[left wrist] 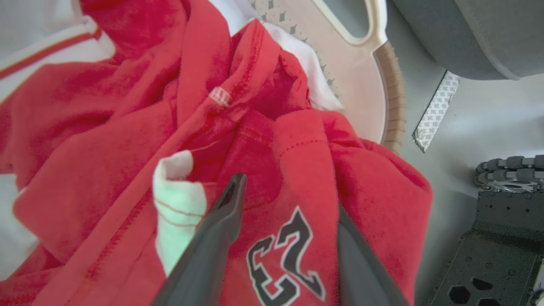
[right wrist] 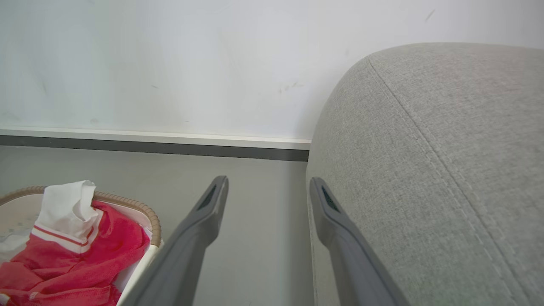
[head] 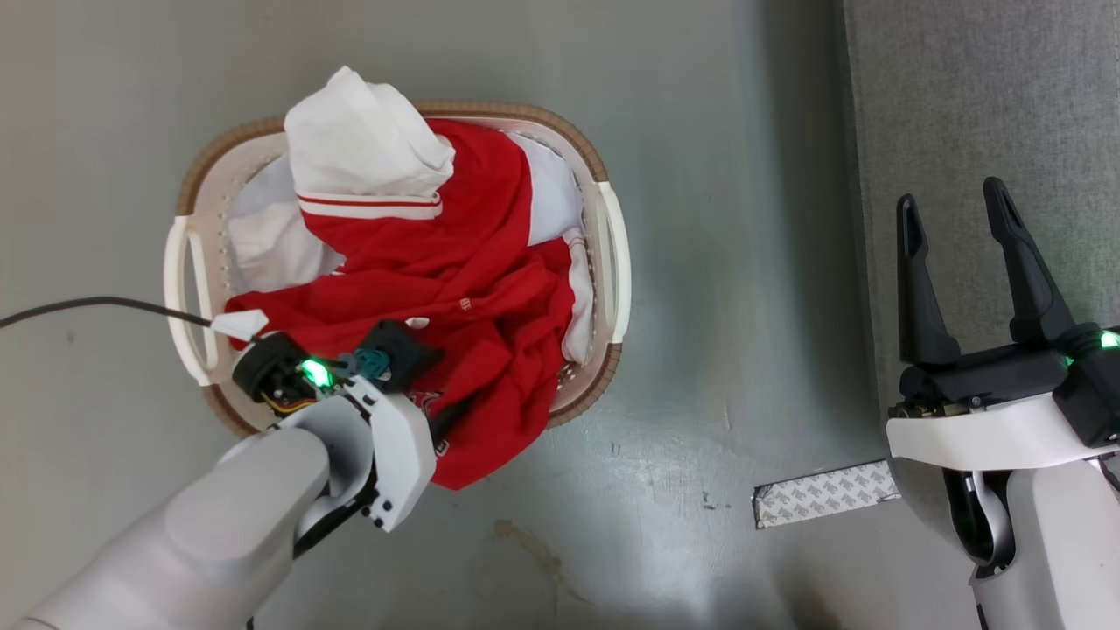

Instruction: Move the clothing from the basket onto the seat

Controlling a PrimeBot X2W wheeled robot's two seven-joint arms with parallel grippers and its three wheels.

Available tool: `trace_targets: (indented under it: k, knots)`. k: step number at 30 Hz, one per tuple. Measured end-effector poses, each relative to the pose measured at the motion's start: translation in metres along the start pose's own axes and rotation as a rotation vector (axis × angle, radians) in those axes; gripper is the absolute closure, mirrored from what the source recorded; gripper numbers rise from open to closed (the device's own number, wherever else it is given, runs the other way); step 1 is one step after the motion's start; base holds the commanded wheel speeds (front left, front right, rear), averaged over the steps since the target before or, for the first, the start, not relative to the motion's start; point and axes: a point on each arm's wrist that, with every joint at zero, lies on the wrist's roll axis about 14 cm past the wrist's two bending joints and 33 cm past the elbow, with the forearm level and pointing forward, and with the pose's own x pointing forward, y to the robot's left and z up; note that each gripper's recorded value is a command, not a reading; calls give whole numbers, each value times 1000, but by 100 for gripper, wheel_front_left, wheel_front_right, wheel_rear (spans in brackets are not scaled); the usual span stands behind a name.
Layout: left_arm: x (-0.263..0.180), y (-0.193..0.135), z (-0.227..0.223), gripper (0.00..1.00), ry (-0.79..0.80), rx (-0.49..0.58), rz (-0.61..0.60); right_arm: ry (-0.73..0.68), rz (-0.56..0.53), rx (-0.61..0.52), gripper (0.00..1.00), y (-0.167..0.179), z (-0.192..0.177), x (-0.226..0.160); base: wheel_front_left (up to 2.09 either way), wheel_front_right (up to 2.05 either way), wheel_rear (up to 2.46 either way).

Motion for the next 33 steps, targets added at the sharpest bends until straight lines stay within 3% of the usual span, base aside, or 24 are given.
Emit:
trace_targets:
  k: [1,2,8,15,23,33]
  knots:
    - [1,0,1,96,-6,4,-2,0,-3,-1,0,-1,0,0,0,0,0]
    - [3,0,3,100,-14,5,-1,-1,-5,-1,0,-2,0,0,0,0,0]
    - [-1,-6,26,100,-102,-2,4,-26,-22,-3,0,-7,13,-3,0,0,0]
    - [-36,-20,81,100,-305,-26,42,-81,-25,-7,0,-4,45,-20,0,0,0]
    - [-110,-43,144,100,-536,-15,179,-143,23,-11,0,19,84,-60,0,0,0]
    - [-220,-93,185,100,-800,38,343,-251,102,-9,0,53,126,-124,0,0,0]
